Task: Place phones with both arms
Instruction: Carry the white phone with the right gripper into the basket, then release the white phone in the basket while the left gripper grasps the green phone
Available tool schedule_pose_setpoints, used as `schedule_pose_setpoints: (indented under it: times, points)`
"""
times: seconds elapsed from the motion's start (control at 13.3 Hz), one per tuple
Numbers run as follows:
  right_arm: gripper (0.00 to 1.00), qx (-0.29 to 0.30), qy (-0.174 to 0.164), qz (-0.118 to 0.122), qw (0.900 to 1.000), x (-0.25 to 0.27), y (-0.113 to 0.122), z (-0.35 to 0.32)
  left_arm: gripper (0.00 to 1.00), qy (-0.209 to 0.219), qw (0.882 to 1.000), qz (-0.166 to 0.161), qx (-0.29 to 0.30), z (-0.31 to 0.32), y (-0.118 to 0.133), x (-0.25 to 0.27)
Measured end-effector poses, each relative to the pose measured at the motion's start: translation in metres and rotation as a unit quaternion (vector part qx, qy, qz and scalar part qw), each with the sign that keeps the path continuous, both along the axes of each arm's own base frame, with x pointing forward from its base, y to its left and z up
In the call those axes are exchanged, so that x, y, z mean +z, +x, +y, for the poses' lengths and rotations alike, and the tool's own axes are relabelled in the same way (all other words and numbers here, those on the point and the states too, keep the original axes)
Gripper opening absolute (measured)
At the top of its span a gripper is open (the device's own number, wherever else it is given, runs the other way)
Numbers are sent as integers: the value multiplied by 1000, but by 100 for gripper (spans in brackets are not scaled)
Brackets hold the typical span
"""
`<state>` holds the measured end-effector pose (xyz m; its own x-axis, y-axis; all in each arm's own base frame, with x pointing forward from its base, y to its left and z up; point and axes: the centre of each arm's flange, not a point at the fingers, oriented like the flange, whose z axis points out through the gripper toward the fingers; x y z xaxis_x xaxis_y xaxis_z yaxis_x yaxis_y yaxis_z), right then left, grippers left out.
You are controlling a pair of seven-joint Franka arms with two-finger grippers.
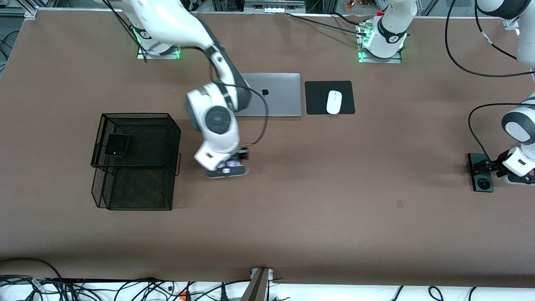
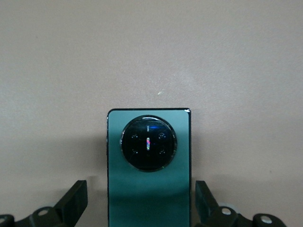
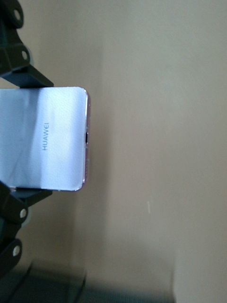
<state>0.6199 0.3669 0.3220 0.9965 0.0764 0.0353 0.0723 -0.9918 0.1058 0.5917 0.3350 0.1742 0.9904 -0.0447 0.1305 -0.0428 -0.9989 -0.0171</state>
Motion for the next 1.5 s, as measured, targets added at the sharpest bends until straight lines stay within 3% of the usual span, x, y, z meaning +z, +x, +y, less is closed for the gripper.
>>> schedule_pose_setpoints:
  times: [0.23, 0.45, 0.53, 0.68, 0.83, 1.13, 1.5]
  points:
    - [84, -24, -18, -24, 999, 77, 32, -95, 100, -17, 1000, -7, 24, 0, -2, -12]
    - [84, -36, -43, -21, 998, 81, 55, -178, 100, -17, 999, -10, 29, 0, -2, -15]
    - [84, -47, -40, -14, 998, 76, 62, -208, 100, -16, 999, -11, 29, 0, -2, -15]
    - [84, -53, -3, 7, 999, 62, 75, -268, 96, -16, 999, -12, 30, 1, -2, -15]
    - [84, -52, 26, 24, 998, 39, 82, -309, 82, -13, 999, -17, 34, 2, -1, -11]
    - [84, -61, 39, 22, 997, -7, 90, -310, 81, -13, 998, -20, 50, 1, -1, -11]
    - [84, -60, 43, 51, 996, -59, 89, -320, 81, -27, 998, -9, 61, -11, 9, -8]
